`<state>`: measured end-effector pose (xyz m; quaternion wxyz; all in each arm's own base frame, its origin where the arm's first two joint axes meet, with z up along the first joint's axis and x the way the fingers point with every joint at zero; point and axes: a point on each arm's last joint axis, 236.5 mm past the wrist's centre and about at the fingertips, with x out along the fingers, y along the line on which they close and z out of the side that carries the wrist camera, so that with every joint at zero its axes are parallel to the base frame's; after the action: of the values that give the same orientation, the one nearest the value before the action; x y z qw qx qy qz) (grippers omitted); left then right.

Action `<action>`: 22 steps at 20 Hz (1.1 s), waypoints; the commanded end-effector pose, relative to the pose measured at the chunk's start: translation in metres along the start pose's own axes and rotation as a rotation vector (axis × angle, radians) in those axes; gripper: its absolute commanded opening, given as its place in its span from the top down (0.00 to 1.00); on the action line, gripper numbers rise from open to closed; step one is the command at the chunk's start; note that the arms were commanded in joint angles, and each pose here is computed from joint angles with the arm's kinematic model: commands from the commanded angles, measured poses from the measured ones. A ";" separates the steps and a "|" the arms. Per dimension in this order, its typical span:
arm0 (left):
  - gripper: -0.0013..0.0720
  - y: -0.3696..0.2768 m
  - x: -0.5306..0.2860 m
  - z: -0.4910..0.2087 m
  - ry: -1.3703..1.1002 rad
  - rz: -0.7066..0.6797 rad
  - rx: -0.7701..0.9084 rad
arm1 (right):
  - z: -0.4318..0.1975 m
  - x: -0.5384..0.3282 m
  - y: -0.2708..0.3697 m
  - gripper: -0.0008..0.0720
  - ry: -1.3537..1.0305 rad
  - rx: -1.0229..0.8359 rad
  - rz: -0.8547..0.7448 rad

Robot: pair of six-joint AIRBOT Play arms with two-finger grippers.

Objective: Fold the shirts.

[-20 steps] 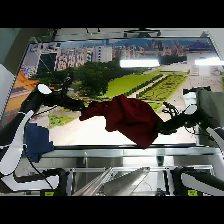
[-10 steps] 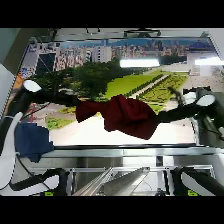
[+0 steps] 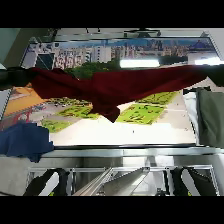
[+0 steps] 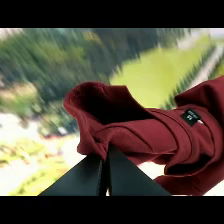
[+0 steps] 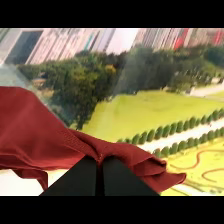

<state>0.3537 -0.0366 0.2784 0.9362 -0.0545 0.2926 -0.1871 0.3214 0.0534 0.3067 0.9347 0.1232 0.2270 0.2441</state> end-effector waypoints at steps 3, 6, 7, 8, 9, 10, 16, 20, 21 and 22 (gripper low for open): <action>0.96 0.003 -0.078 0.022 -0.167 0.201 0.099 | 0.021 -0.023 0.003 0.97 -0.083 -0.068 -0.072; 0.96 0.003 -0.075 0.011 -0.126 0.184 0.076 | 0.016 -0.017 -0.006 0.97 -0.056 -0.040 -0.063; 0.96 -0.001 -0.063 0.005 -0.102 0.137 0.062 | 0.009 -0.011 -0.008 0.97 -0.025 -0.023 -0.047; 0.96 -0.006 -0.046 -0.005 -0.055 0.081 0.044 | -0.001 -0.003 -0.012 0.97 0.016 0.003 -0.023; 0.96 -0.008 -0.025 -0.023 0.016 0.026 0.022 | -0.013 0.006 -0.015 0.97 0.059 0.031 0.002; 0.96 -0.012 0.000 -0.045 0.104 -0.033 -0.001 | -0.029 0.018 -0.020 0.97 0.106 0.069 0.030; 0.96 -0.030 0.135 -0.178 0.518 -0.247 -0.114 | -0.171 0.102 -0.057 0.97 0.384 0.333 0.124; 0.96 -0.017 0.205 -0.244 0.668 -0.256 -0.166 | -0.248 0.141 -0.096 0.97 0.502 0.473 0.085; 0.96 -0.011 0.220 -0.250 0.682 -0.248 -0.180 | -0.260 0.148 -0.104 0.97 0.524 0.506 0.075; 0.95 -0.005 0.231 -0.251 0.689 -0.244 -0.188 | -0.269 0.154 -0.111 0.97 0.536 0.521 0.069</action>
<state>0.3686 -0.1222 -0.0008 0.7623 -0.1036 0.5716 -0.2853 0.3539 0.0714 0.0314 0.7934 0.2792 0.4794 0.2504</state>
